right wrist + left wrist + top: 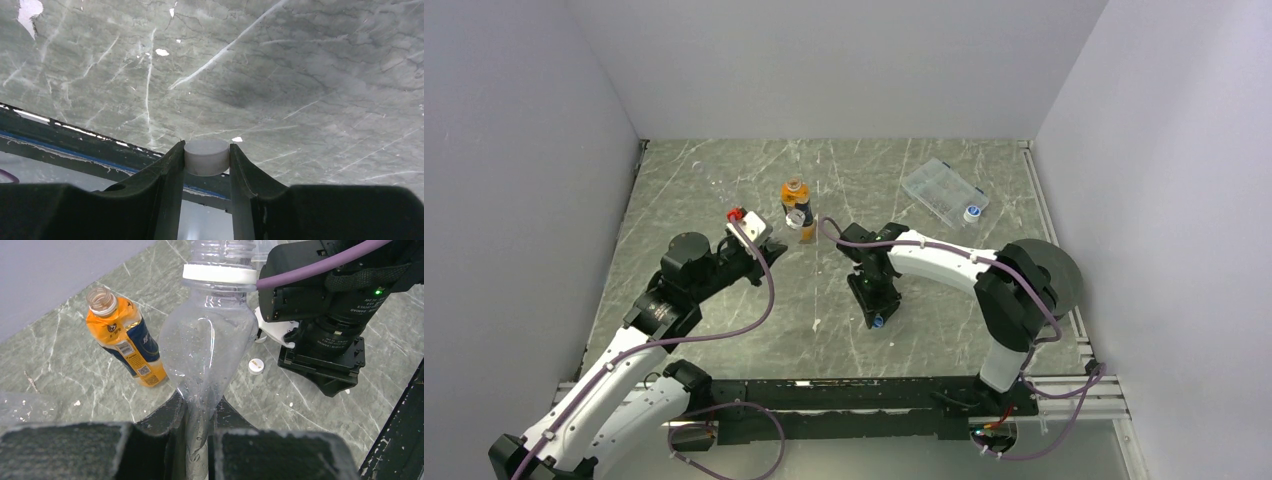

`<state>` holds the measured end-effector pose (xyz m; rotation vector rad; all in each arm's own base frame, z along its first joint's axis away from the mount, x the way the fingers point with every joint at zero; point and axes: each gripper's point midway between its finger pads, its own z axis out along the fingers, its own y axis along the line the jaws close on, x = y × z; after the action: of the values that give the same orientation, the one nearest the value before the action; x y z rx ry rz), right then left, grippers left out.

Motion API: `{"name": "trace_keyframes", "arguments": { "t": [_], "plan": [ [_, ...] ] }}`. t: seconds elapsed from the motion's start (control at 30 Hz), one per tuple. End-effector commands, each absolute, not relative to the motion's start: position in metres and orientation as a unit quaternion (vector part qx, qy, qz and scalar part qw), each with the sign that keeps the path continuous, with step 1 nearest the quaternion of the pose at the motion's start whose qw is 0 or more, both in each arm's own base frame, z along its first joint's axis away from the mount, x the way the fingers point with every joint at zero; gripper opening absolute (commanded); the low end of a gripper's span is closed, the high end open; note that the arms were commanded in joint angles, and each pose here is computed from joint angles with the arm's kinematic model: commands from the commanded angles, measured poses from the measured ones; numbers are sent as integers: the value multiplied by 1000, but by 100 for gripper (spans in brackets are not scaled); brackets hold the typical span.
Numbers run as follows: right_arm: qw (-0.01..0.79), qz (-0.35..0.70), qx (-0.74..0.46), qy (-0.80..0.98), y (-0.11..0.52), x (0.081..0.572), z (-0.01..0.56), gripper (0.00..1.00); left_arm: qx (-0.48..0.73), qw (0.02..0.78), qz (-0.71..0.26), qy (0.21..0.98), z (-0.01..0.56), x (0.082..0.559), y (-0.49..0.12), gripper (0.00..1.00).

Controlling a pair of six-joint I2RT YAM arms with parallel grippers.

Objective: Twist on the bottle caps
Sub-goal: Place the bottle cap at the center of the board.

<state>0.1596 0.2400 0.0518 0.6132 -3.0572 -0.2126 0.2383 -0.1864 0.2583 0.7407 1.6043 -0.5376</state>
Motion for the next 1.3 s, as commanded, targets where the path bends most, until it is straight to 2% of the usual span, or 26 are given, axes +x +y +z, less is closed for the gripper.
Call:
{"name": "trace_keyframes", "arguments": {
  "t": [0.0,0.27,0.37,0.63,0.77,0.87,0.97,1.27],
  "plan": [
    [35,-63,197,-978,238,153,43,24,317,622,-244,673,275,238,-189,0],
    [50,-53,196,-978,236,150,18,28,314,625,-241,673,275,238,-187,0],
    [40,-54,191,-979,238,155,17,35,315,623,-242,674,274,238,-187,0],
    [8,-46,179,-983,240,167,15,61,314,621,-245,675,273,238,-188,0],
    [-15,-49,167,-985,242,173,23,62,316,618,-248,675,272,238,-190,0],
    [-45,-54,150,-986,240,175,36,57,317,617,-249,676,272,238,-190,0],
    [-75,-54,136,-986,241,171,45,56,318,617,-250,675,272,237,-190,0],
    [-124,-54,98,-986,245,163,43,56,322,610,-253,678,270,238,-193,0]
  ]
}}
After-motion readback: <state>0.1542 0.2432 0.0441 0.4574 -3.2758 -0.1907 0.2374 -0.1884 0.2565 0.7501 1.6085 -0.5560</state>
